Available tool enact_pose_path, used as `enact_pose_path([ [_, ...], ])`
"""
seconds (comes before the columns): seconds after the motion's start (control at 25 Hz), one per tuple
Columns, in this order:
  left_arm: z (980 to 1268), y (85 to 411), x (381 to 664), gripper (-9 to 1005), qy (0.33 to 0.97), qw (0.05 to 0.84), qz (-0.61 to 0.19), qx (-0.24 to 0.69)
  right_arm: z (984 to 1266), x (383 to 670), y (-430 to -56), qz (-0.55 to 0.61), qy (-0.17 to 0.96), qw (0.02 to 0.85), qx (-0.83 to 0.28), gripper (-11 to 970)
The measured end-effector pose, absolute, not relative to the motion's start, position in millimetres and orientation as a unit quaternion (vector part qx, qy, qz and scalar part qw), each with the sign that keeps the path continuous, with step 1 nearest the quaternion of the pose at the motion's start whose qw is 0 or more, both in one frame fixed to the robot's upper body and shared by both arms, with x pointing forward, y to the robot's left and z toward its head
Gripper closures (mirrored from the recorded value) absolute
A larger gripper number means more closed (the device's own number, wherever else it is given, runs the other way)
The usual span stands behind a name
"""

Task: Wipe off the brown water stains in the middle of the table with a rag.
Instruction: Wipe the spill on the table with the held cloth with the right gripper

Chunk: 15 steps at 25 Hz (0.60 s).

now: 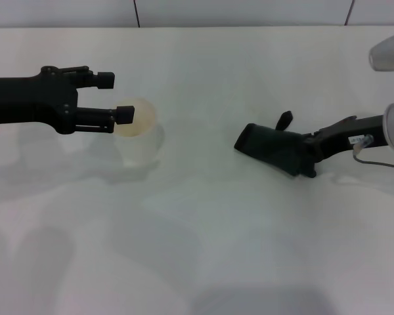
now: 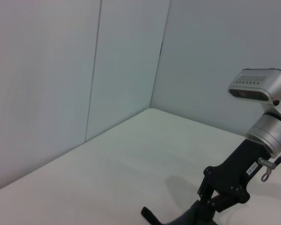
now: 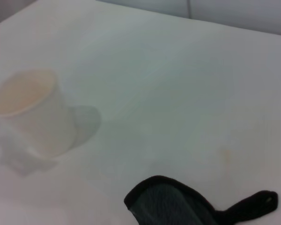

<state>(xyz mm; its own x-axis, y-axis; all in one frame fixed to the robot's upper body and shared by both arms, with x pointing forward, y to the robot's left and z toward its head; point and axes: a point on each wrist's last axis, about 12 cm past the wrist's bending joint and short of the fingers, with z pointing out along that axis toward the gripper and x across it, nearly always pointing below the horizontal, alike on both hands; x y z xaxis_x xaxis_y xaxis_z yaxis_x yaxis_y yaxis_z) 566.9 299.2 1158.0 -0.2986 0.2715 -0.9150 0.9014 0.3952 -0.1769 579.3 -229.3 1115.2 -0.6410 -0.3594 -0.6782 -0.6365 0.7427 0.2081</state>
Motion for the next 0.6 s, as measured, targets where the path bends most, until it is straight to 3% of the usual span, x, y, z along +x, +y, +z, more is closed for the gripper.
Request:
enact_pose_path([
  [0.6,1158,299,567,121,0.718,0.429,-0.367,0.408,1108,572,-259,0.213,0.891,0.321,-0.239,848],
])
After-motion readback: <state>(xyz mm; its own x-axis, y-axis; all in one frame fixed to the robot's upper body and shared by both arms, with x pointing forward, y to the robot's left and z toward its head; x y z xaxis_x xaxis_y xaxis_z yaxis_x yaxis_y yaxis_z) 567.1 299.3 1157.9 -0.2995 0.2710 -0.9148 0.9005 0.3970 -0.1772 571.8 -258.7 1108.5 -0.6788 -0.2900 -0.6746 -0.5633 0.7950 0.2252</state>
